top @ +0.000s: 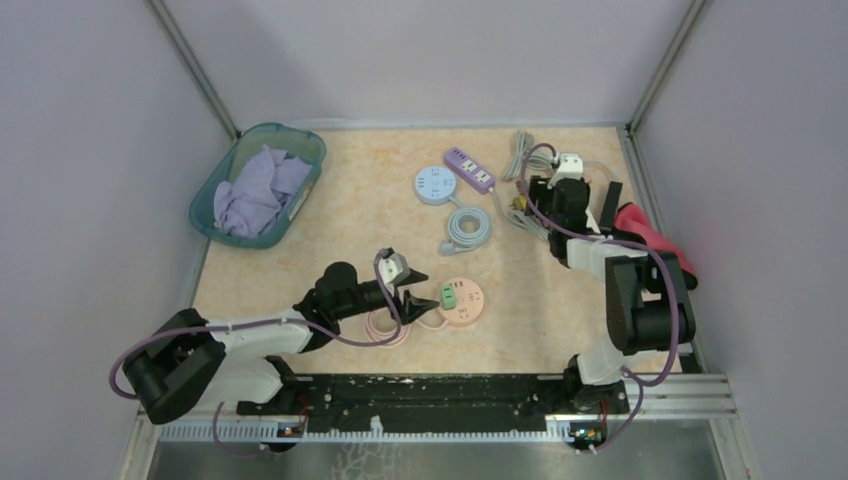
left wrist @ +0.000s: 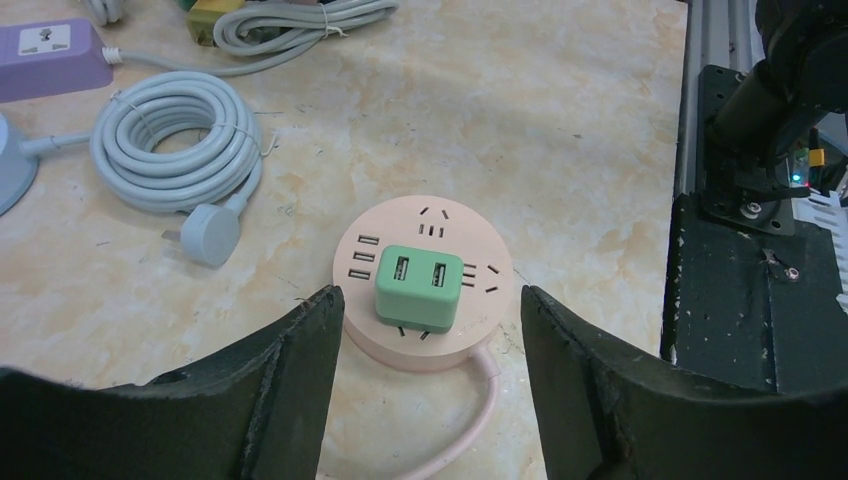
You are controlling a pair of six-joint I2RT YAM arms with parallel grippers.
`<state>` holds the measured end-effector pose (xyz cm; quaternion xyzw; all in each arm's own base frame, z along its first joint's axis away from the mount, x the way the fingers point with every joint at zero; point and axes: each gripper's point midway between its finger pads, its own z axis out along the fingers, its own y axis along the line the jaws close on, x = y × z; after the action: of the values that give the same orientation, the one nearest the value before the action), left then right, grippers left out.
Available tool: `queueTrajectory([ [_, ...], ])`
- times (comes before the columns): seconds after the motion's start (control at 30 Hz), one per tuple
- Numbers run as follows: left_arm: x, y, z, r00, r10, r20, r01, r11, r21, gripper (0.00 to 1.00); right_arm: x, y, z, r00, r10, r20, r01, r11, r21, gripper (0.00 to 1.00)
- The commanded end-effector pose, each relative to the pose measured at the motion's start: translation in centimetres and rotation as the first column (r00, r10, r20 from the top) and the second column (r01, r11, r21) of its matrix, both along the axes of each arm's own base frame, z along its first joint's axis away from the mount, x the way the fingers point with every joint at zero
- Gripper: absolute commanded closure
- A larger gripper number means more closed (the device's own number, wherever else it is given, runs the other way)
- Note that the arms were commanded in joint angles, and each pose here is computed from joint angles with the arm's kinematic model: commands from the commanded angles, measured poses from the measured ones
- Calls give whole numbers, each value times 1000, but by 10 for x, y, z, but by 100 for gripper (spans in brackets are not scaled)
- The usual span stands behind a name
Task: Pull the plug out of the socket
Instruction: Place the plug at the center of the board, then remove the plug from the socket.
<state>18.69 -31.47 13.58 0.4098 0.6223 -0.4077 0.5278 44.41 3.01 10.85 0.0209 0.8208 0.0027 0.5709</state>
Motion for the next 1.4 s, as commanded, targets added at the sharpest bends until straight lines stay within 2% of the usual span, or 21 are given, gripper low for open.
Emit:
queueTrajectory([
  [0.0, -1, 5, 3, 1000, 25, -5, -25, 1000, -12, 29, 12, 7, 40, 993, 44, 105, -45, 999, 12, 33],
  [0.13, 1, 12, 10, 998, 66, 4, -66, 997, -44, 25, 2, 27, 52, 976, 194, 100, -193, 981, -19, 34],
  [0.23, 1, 18, 17, 995, 97, 10, -95, 992, -82, 17, -10, 46, 62, 940, 326, 98, -324, 945, -33, 34],
  [0.27, 2, 20, 18, 994, 107, 10, -105, 990, -96, 11, -16, 54, 65, 920, 379, 102, -376, 925, -43, 34],
  [0.33, 4, 24, 22, 990, 144, -1, -143, 982, -126, 1, -29, 69, 70, 869, 483, 111, -480, 876, -53, 34],
  [0.43, 6, 29, 26, 985, 172, -3, -171, 974, -150, 0, -55, 98, 78, 741, 659, 129, -656, 752, -69, 35],
  [0.57, 7, 34, 28, 981, 195, -20, -196, 966, -168, 0, -85, 123, 87, 583, 798, 153, -799, 597, -70, 35],
  [0.8, 7, 37, 24, 976, 212, -48, -217, 962, -165, 0, -115, 143, 93, 411, 893, 184, -901, 428, -65, 35],
  [0.97, 6, 33, 18, 979, 194, -66, -202, 969, -139, 0, -129, 150, 93, 326, 924, 200, -936, 346, -72, 35],
  [1.13, 8, 32, 14, 977, 198, -74, -206, 970, -128, 0, -137, 153, 94, 282, 936, 211, -949, 305, -85, 35],
  [1.37, 8, 29, 8, 978, 190, -85, -198, 974, -107, 0, -141, 154, 95, 265, 940, 214, -954, 288, -87, 34],
])
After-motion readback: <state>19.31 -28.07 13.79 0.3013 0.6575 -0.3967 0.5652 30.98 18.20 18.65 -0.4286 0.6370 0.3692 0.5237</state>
